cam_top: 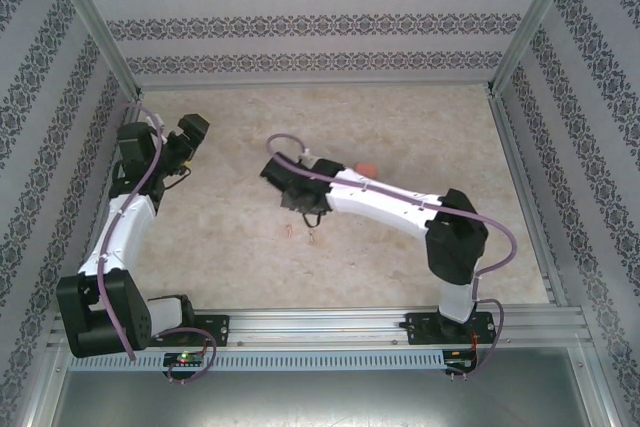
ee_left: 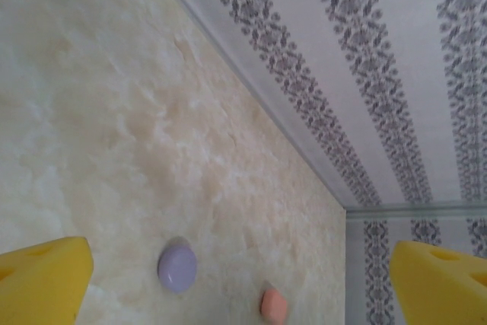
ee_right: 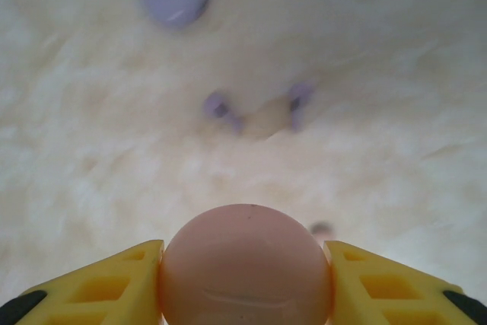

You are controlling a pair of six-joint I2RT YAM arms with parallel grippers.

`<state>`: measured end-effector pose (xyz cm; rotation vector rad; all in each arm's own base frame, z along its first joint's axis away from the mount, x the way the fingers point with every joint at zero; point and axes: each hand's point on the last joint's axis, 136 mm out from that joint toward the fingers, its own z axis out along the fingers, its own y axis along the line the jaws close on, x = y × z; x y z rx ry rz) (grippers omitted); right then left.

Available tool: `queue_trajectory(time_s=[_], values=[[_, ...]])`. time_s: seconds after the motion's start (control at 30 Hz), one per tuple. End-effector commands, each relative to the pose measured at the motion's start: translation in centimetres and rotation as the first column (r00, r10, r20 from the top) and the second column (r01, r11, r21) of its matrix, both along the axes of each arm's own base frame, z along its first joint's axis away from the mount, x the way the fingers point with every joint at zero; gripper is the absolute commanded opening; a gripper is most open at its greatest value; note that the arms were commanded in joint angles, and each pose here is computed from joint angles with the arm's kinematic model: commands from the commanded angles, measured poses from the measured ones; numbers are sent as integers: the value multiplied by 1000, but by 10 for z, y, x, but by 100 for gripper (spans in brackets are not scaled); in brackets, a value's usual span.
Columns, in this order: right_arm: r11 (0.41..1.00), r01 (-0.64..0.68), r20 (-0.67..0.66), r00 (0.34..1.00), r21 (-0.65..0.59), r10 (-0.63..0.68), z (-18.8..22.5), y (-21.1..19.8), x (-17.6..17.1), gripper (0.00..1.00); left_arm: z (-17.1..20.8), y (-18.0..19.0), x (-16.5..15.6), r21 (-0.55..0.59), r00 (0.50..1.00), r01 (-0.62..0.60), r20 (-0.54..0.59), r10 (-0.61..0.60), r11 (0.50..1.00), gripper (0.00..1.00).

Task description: Insert the wireless bluetooth earbuds into the charging case

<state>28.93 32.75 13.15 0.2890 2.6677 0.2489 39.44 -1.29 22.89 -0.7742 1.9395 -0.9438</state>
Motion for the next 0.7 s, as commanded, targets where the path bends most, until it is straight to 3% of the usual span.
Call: queue_trajectory(time_s=[0.0, 0.33, 0.67], values=[[995, 53, 55, 997, 85, -58, 15, -25, 27, 41, 16, -30, 9, 17, 985, 111, 132, -112, 994, 99], [886, 297, -14, 950, 356, -312, 18, -99, 76, 41, -23, -145, 12, 112, 896, 378, 206, -394, 919, 100], [737, 415, -147, 903, 534, -403, 23, -109, 98, 41, -45, -244, -1, 178, 756, 565, 279, -592, 806, 94]])
